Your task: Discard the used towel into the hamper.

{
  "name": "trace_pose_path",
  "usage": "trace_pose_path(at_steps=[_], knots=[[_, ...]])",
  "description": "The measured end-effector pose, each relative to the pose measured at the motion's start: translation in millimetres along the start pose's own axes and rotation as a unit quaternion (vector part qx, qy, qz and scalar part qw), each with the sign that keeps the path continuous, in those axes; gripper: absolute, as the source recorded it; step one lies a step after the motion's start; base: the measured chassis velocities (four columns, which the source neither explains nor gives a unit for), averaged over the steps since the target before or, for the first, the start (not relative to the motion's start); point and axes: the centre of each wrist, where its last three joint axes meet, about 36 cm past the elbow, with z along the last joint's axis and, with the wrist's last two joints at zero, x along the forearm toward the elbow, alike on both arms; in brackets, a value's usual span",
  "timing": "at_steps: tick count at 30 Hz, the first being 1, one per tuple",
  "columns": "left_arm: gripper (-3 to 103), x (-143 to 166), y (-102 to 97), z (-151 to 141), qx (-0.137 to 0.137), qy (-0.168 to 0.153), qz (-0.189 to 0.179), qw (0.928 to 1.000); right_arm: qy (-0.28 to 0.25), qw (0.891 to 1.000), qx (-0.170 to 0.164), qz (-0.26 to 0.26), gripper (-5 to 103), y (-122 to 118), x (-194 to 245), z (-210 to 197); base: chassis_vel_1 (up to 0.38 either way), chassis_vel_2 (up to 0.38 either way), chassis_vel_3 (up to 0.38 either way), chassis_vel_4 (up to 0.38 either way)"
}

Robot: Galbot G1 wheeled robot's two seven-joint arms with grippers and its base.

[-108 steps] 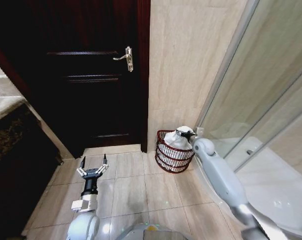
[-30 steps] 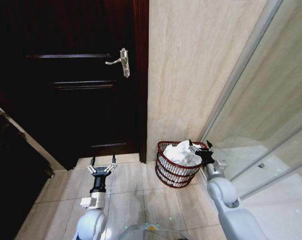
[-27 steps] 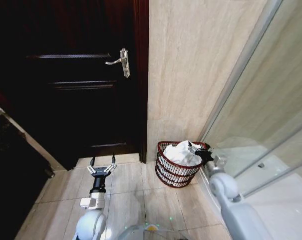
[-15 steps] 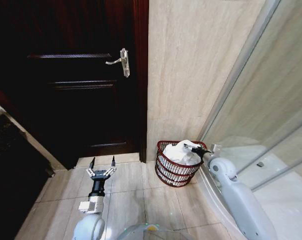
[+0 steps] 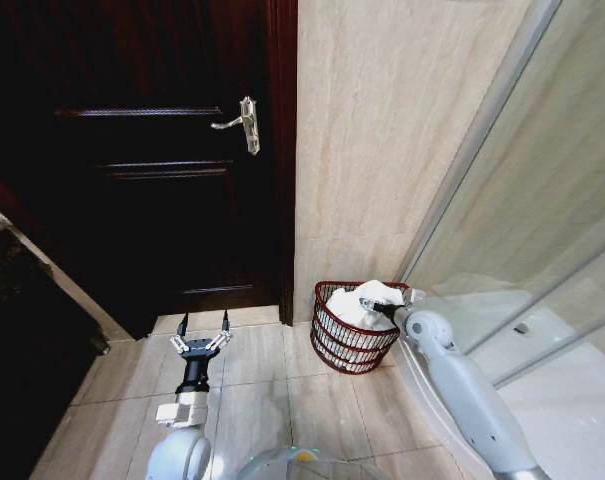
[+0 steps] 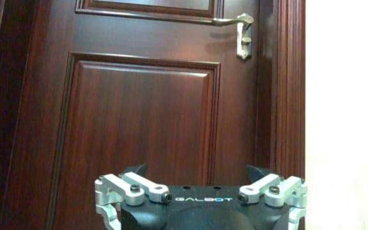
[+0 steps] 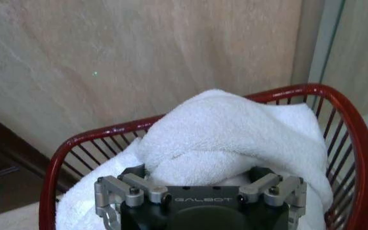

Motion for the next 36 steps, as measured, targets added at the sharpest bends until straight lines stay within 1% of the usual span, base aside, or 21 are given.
trace_pose_path(at_steps=[3, 8, 13, 16, 17, 18, 21, 24, 28, 32, 35, 36], knots=[[100, 0.5, 0.7, 1.1, 0.000, 0.000, -0.002, 1.0000, 0.003, 1.000, 0.005, 0.003, 100, 1.4, -4.7, -2.5, 0.000, 0.000, 0.000, 0.000], [100, -0.3, 3.5, 0.7, -0.002, -0.004, -0.009, 1.0000, 0.035, 0.999, 0.024, 0.015, 100, 5.0, -27.8, 2.6, 0.000, 0.000, 0.000, 0.000], [100, -0.6, 4.9, -2.2, 0.000, -0.010, -0.015, 0.9998, 0.053, 0.998, 0.032, 0.020, 100, 3.4, -37.6, 8.3, 0.000, 0.000, 0.000, 0.000], [100, 3.1, 3.9, -6.9, 0.006, -0.013, -0.018, 0.9997, 0.072, 0.997, 0.031, 0.024, 100, -4.0, -48.6, 5.9, 0.000, 0.000, 0.000, 0.000], [100, 4.6, 4.4, -8.1, 0.006, -0.014, -0.019, 0.9997, 0.080, 0.996, 0.026, 0.024, 100, -10.6, -52.5, -1.1, 0.000, 0.000, 0.000, 0.000], [100, 4.6, 4.4, -8.1, 0.006, -0.014, -0.019, 0.9997, 0.080, 0.996, 0.026, 0.024, 100, -10.6, -52.5, -1.1, 0.000, 0.000, 0.000, 0.000], [100, 5.3, 8.6, -9.0, 0.008, -0.021, -0.025, 0.9994, 0.098, 0.995, 0.025, 0.026, 100, -24.4, -50.0, -10.7, 0.000, 0.000, 0.000, 0.000], [100, 6.4, 11.2, -6.4, 0.009, -0.021, -0.032, 0.9992, 0.109, 0.993, 0.021, 0.025, 100, -30.7, -47.3, -13.6, 0.000, 0.000, 0.000, 0.000], [100, 9.5, 11.0, -1.8, 0.010, -0.017, -0.032, 0.9993, 0.122, 0.992, 0.003, 0.017, 100, -30.2, -52.9, -20.1, 0.000, 0.000, 0.000, 0.000], [100, 10.8, 9.8, 0.1, 0.011, -0.014, -0.031, 0.9994, 0.128, 0.992, 0.004, 0.013, 100, -24.6, -59.8, -24.0, 0.000, 0.000, 0.000, 0.000], [100, 10.5, 9.9, 1.0, 0.012, -0.014, -0.032, 0.9993, 0.141, 0.990, 0.007, 0.009, 100, -10.8, -72.6, -25.0, 0.000, 0.000, 0.000, 0.000], [100, 10.5, 9.9, 1.0, 0.012, -0.014, -0.032, 0.9993, 0.141, 0.990, 0.007, 0.009, 100, -10.8, -72.6, -25.0, 0.000, 0.000, 0.000, 0.000]])
